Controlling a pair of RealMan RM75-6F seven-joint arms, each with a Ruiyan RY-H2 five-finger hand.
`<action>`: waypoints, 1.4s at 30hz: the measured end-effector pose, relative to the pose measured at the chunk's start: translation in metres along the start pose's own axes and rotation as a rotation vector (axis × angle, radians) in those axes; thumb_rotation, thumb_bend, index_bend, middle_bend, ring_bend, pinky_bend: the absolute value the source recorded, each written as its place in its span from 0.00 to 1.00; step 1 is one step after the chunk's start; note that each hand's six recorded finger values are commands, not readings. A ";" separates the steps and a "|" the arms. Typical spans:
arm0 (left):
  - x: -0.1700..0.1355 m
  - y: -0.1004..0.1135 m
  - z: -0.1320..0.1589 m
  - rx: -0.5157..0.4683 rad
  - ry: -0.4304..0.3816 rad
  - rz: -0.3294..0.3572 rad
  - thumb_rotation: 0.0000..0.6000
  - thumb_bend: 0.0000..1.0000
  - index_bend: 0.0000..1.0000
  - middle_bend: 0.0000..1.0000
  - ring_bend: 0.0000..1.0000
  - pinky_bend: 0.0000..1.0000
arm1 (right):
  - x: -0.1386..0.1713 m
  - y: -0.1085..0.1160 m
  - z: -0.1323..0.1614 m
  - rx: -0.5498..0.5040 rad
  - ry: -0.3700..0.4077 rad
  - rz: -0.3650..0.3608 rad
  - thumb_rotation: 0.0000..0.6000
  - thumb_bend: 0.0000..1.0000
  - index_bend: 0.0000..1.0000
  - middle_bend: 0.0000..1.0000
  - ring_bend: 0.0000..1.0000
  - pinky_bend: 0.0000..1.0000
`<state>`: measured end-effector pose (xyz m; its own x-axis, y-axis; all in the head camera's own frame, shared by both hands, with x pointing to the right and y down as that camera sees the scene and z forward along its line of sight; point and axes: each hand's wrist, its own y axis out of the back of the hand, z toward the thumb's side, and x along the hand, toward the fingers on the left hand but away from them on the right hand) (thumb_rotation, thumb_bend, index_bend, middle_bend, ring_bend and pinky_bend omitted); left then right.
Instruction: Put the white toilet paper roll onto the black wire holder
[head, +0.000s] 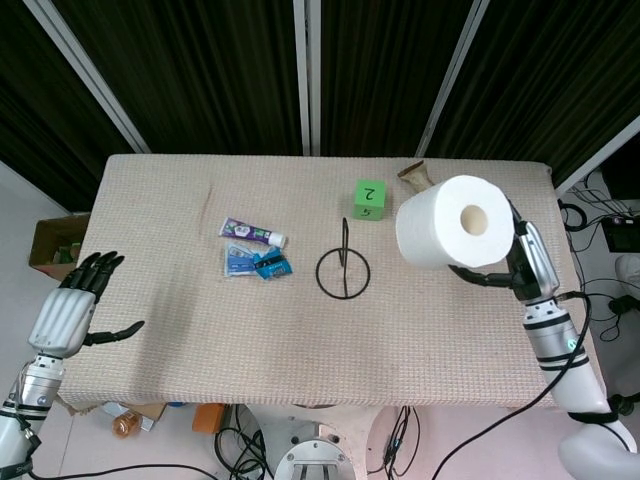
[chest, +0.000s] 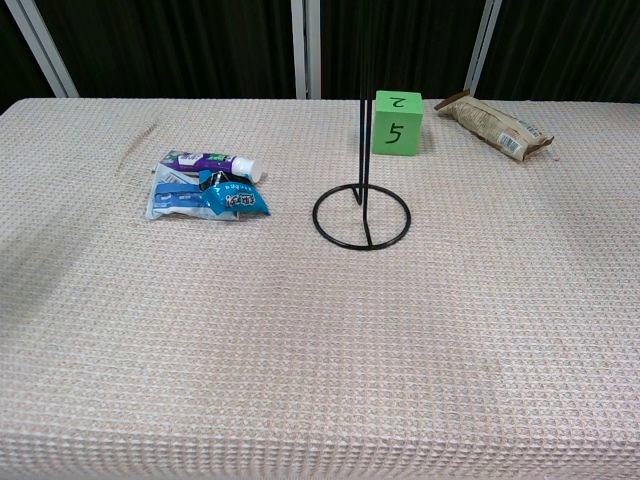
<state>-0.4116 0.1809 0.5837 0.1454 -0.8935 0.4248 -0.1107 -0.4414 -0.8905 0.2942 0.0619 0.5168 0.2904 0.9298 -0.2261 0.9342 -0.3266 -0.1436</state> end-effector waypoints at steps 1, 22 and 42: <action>-0.001 0.000 -0.001 0.001 0.001 0.002 0.40 0.12 0.07 0.06 0.04 0.21 | -0.005 -0.003 0.003 0.004 -0.010 -0.001 1.00 0.16 0.47 0.45 0.31 0.30; -0.001 -0.001 -0.013 -0.033 0.008 -0.008 0.40 0.12 0.07 0.06 0.04 0.21 | -0.081 -0.100 0.004 0.104 -0.248 0.101 1.00 0.18 0.47 0.43 0.30 0.28; -0.003 0.000 -0.016 -0.038 0.011 -0.008 0.39 0.12 0.07 0.06 0.04 0.21 | -0.085 -0.117 -0.022 0.127 -0.313 0.115 1.00 0.18 0.45 0.41 0.29 0.28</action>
<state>-0.4282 0.1817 0.5849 0.1351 -0.8907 0.4340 -0.1466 -0.4512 -0.8803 0.1648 0.0249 0.5741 0.2961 0.7953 -0.5290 0.8601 -0.4628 -0.2144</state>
